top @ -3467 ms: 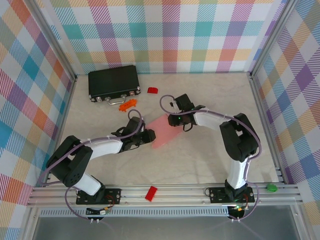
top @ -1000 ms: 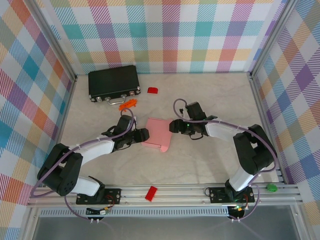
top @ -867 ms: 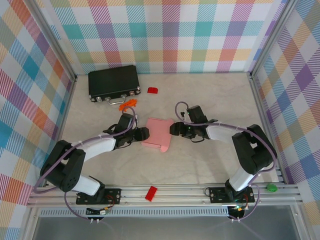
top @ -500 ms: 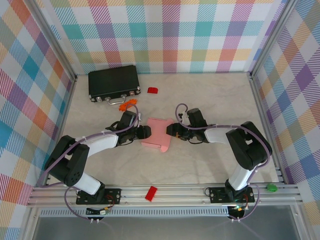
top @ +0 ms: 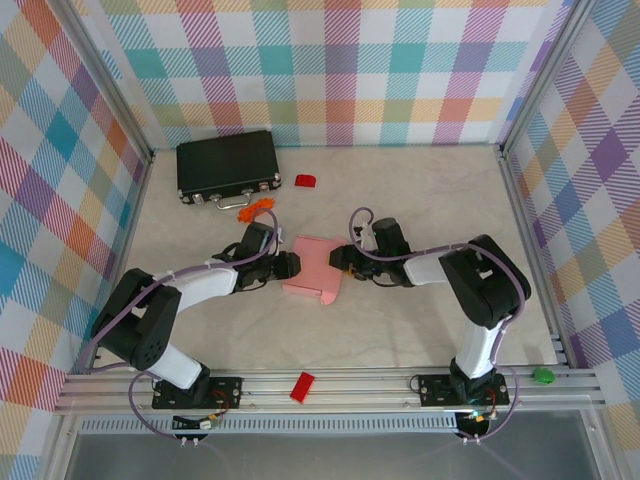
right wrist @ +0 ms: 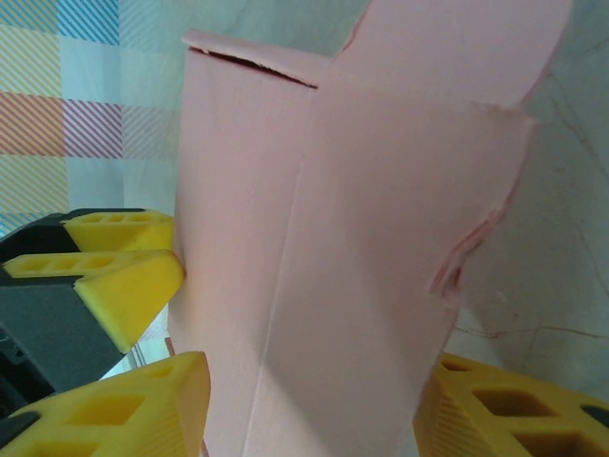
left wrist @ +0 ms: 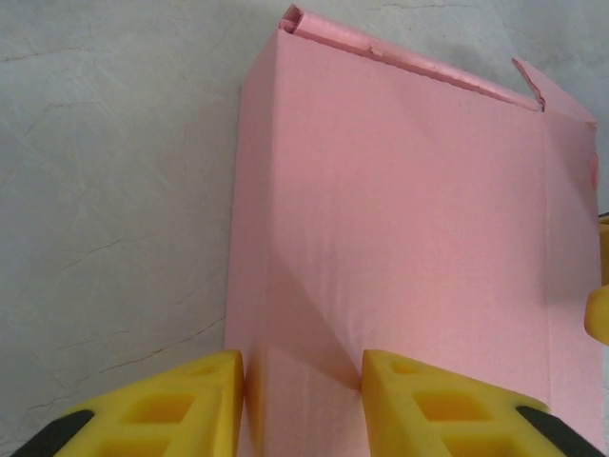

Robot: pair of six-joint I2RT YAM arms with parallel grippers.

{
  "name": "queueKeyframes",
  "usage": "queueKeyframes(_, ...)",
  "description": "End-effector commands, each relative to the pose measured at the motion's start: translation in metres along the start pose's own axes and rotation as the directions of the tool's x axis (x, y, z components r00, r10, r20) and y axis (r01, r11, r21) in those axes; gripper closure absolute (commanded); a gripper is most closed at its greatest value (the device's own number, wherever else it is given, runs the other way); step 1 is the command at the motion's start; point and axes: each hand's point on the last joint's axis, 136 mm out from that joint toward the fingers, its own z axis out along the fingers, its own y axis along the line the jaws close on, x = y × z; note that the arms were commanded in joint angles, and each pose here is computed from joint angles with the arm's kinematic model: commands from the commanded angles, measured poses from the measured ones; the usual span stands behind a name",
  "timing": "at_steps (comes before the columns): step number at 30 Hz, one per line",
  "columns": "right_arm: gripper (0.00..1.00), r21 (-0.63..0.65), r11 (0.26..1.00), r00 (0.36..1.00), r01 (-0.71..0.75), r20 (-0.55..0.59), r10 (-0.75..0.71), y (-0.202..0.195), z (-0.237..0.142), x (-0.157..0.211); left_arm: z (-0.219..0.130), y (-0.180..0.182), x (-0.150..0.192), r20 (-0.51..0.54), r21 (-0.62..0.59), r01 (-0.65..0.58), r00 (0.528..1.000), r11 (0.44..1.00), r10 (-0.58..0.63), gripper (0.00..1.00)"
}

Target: Fold the paper box

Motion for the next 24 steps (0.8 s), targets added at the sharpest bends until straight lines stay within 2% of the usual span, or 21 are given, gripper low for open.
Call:
queueKeyframes(1,0.45,-0.065,0.998,1.0,0.016,-0.023,-0.018,0.012,0.005,0.004,0.005,0.006,0.003,-0.007,-0.007,0.019,1.0,1.0,-0.019,0.65)
queueKeyframes(10,0.53,-0.093,0.996,0.999,0.018,-0.034,-0.022,0.016,0.011,0.006,0.008,0.01,0.007,-0.016,-0.013,0.035,0.999,0.999,-0.035,0.72)
queueKeyframes(24,0.54,-0.189,0.981,0.998,0.055,-0.003,-0.056,0.034,0.012,0.001,0.022,0.021,0.016,-0.043,-0.048,0.068,0.997,0.997,-0.07,0.7)
